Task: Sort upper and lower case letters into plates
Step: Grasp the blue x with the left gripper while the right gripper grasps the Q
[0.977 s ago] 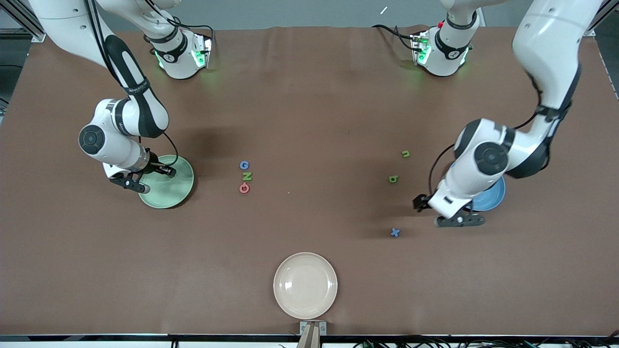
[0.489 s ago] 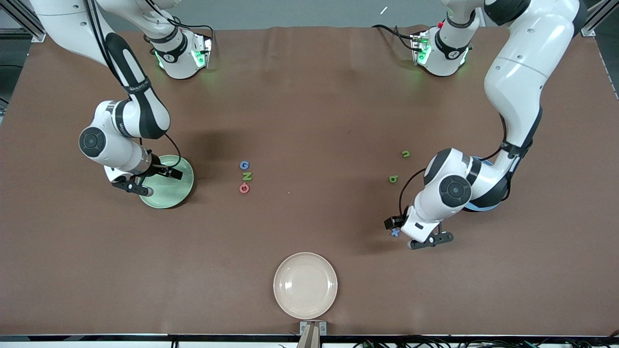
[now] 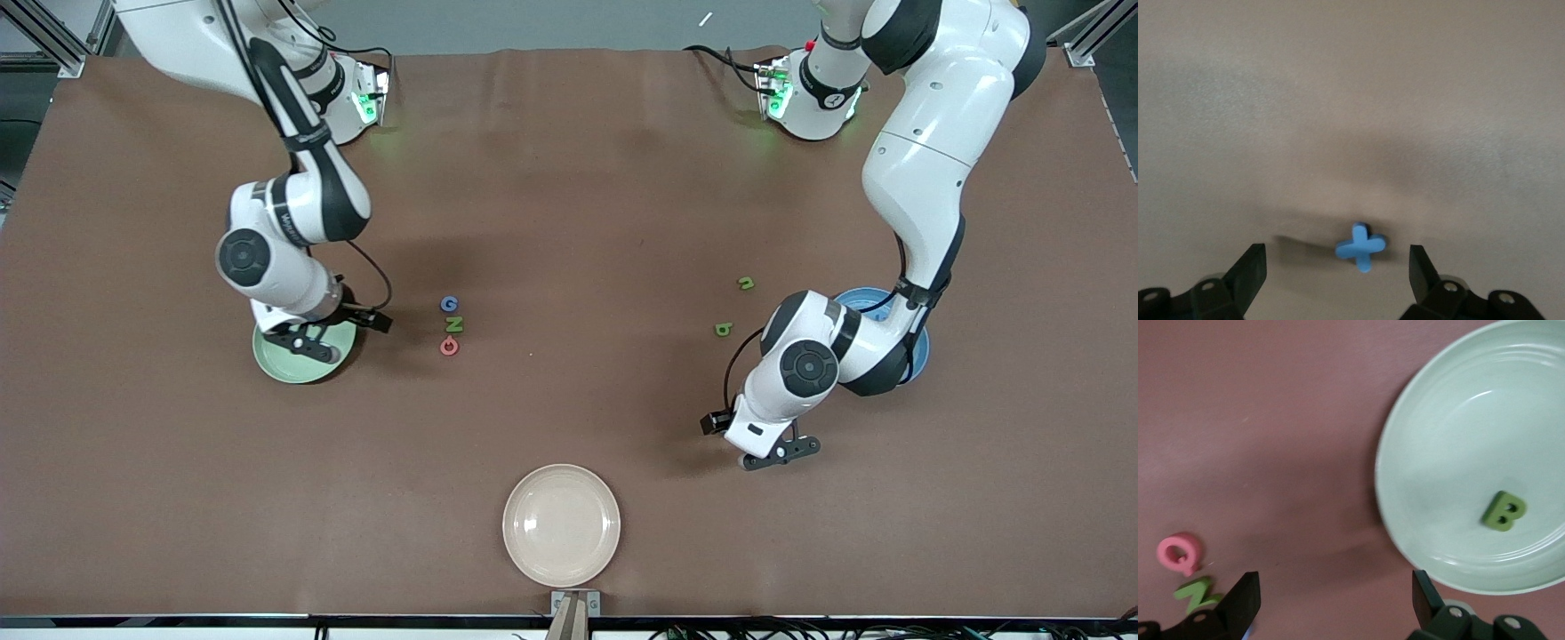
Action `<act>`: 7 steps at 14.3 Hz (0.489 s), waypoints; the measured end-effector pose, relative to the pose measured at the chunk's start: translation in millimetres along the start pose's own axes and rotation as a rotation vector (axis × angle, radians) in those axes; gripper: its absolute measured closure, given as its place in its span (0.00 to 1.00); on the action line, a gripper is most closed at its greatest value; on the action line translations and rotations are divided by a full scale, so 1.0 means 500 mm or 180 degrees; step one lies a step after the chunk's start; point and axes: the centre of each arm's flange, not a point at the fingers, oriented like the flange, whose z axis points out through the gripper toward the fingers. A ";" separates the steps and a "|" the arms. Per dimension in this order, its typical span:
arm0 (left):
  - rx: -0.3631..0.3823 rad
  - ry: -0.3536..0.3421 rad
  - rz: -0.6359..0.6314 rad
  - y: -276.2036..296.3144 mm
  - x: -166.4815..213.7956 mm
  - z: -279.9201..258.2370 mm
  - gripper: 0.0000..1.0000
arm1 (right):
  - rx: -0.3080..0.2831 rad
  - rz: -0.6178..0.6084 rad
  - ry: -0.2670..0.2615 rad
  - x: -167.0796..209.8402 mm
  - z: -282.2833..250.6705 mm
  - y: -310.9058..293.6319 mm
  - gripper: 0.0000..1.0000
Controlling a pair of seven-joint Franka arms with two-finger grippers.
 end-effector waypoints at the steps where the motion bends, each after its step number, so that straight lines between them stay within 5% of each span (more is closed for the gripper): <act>1: -0.0010 0.0013 -0.0002 0.004 0.003 -0.001 0.10 | -0.0006 -0.0028 0.0005 -0.009 0.003 -0.022 0.00; 7: -0.0020 0.0010 -0.0027 0.015 0.003 0.008 0.29 | 0.0044 0.0166 0.0174 -0.040 0.053 -0.149 0.00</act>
